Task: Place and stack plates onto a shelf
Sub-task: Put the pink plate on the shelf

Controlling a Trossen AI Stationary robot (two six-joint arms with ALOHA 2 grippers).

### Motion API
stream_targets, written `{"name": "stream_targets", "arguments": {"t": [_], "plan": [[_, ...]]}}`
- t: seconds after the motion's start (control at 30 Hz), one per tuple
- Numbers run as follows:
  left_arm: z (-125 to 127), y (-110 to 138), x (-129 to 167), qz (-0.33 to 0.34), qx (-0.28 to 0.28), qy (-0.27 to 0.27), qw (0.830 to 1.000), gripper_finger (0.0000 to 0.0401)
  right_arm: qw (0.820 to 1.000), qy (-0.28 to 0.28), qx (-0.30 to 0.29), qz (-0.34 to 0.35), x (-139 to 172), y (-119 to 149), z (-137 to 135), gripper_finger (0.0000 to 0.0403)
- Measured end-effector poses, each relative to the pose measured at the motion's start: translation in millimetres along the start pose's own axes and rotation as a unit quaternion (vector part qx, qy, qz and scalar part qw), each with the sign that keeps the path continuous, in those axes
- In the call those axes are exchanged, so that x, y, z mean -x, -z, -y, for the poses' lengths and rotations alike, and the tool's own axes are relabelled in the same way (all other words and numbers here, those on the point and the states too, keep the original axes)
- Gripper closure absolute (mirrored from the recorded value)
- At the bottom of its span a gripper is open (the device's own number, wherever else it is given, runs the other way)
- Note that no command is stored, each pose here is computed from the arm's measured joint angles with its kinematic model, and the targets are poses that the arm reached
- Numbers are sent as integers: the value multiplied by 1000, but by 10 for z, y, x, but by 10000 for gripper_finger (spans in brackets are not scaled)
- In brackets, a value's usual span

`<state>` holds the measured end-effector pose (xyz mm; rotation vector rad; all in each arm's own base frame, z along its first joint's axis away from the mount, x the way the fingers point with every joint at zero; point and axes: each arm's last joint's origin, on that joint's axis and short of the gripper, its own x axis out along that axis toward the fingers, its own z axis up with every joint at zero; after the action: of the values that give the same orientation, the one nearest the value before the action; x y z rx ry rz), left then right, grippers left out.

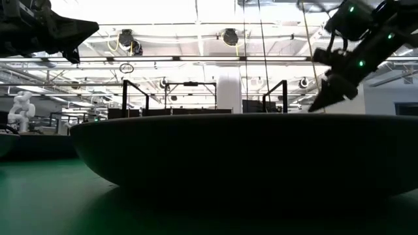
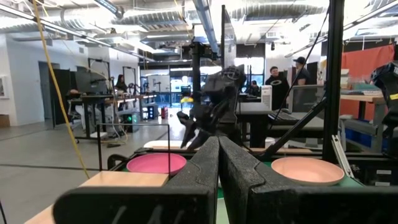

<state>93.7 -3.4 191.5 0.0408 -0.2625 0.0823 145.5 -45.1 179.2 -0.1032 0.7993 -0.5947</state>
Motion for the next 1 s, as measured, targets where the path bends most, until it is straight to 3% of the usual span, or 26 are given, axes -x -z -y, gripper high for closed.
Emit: {"name": "stream_targets", "arguments": {"t": [0.33, 0.5, 0.8, 1.0], "plan": [[0, 0, 0, 0, 0, 0, 1000, 384, 991, 42, -26, -122, -273, 163, 113, 274], [0, 0, 0, 0, 0, 0, 1000, 384, 987, 24, -13, -156, -432, 206, 134, 262], [0, -1, 0, 0, 0, 0, 1000, 384, 981, 39, -8, -192, -652, 278, 193, 264], [0, 0, 0, 0, 0, 0, 1000, 384, 978, 46, -19, -205, -718, 309, 233, 296]]}}
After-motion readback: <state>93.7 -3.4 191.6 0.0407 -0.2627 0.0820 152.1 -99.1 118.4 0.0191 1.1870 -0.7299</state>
